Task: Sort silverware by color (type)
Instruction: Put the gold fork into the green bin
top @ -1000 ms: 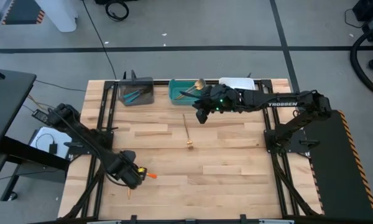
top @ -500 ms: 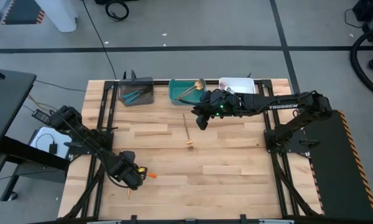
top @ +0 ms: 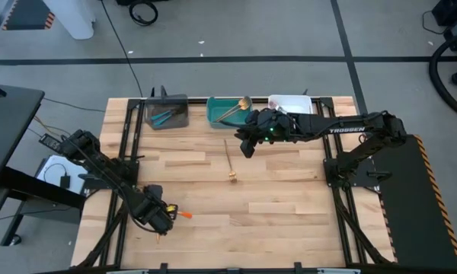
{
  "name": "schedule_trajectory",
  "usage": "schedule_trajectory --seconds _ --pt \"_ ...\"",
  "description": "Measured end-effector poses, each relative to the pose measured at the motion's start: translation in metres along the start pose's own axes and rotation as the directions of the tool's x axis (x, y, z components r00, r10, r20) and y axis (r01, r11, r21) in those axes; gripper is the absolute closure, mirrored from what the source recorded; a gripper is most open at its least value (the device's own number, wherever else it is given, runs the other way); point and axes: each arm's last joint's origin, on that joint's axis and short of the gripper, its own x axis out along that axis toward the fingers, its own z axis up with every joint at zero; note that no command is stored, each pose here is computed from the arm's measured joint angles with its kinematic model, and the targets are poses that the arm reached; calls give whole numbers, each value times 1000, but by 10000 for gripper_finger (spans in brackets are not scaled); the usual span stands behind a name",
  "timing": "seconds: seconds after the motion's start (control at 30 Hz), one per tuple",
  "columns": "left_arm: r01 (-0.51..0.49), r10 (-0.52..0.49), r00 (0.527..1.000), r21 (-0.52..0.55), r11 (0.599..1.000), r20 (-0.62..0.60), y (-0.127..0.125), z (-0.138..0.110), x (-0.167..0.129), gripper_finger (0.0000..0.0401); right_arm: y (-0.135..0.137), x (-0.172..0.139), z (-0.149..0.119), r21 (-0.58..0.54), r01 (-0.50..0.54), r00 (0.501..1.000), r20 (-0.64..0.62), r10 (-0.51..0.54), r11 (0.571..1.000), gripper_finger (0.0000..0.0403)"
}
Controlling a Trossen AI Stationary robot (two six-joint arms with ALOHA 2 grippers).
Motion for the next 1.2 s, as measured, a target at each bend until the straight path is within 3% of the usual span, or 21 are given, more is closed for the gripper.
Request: schedule_trajectory --seconds 0.13,0.37,0.5,0.67,0.83,1.03,1.2 --pt "25 -25 1000 0 1000 -15 -3 -2 1 307 0 0 0 0 0 1000 0 0 1000 306" --pt "-113 112 993 -11 994 -20 -7 -8 26 316 0 0 0 -1 2 1000 -2 -2 1000 306" --pt "-106 106 994 8 994 -6 -9 -10 31 333 0 0 0 -1 2 1000 -3 -2 1000 306" --pt "-93 93 996 22 995 -12 -8 -6 25 385 0 0 0 0 1 1000 0 -1 1000 306" --pt "-49 52 998 73 996 -38 -5 -4 10 387 0 0 0 0 0 1000 0 0 1000 306" --pt "116 -119 993 128 985 22 -9 0 -36 389 1 0 0 38 -30 999 -9 31 999 306" --pt "289 -318 918 150 946 238 -20 22 -77 389 0 1 2 96 -70 997 -10 71 993 306"
